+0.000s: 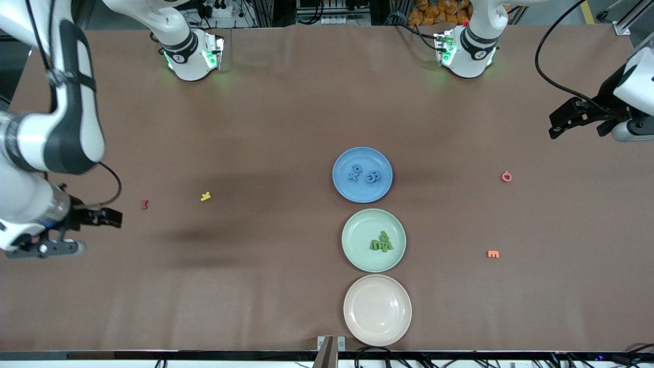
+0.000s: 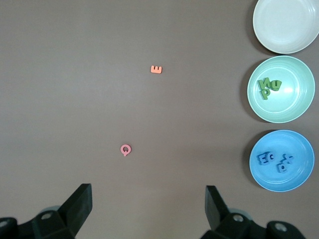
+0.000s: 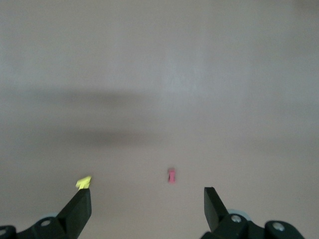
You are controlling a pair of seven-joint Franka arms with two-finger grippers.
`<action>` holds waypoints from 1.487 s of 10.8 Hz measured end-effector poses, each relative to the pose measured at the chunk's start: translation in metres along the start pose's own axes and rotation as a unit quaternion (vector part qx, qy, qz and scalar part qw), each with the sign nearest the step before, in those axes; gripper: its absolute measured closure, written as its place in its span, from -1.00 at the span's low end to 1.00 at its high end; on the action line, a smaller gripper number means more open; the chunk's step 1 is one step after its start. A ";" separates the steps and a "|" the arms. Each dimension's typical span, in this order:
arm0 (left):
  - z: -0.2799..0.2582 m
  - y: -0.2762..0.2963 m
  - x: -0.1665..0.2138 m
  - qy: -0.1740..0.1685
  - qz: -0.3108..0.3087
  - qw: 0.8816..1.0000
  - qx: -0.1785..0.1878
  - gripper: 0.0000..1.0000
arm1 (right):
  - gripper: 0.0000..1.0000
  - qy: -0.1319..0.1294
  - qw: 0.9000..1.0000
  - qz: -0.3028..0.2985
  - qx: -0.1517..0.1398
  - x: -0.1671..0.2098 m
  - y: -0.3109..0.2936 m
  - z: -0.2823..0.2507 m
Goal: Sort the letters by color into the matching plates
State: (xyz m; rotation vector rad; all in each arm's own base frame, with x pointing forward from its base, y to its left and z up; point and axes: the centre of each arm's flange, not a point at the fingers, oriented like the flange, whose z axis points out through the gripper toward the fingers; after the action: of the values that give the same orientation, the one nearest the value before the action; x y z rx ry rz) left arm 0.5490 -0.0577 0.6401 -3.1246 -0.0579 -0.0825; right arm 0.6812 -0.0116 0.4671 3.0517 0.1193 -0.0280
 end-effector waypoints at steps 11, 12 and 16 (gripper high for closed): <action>0.005 0.002 0.003 -0.002 0.003 1.000 0.000 -1.00 | -1.00 -0.005 0.999 0.021 0.031 -0.103 0.014 -0.162; 0.005 0.002 0.003 -0.002 0.003 1.000 0.000 -1.00 | -1.00 -0.007 0.999 0.027 0.027 -0.098 0.014 -0.142; 0.005 0.002 0.003 -0.002 0.003 1.000 0.000 -1.00 | -1.00 -0.010 0.999 0.031 0.023 -0.098 0.007 -0.132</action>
State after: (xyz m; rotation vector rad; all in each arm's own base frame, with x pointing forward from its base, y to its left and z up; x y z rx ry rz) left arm 0.5520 -0.0599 0.6355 -3.1243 -0.0489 -0.0748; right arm 0.5864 -0.0145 0.6008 3.0988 0.0220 -0.0571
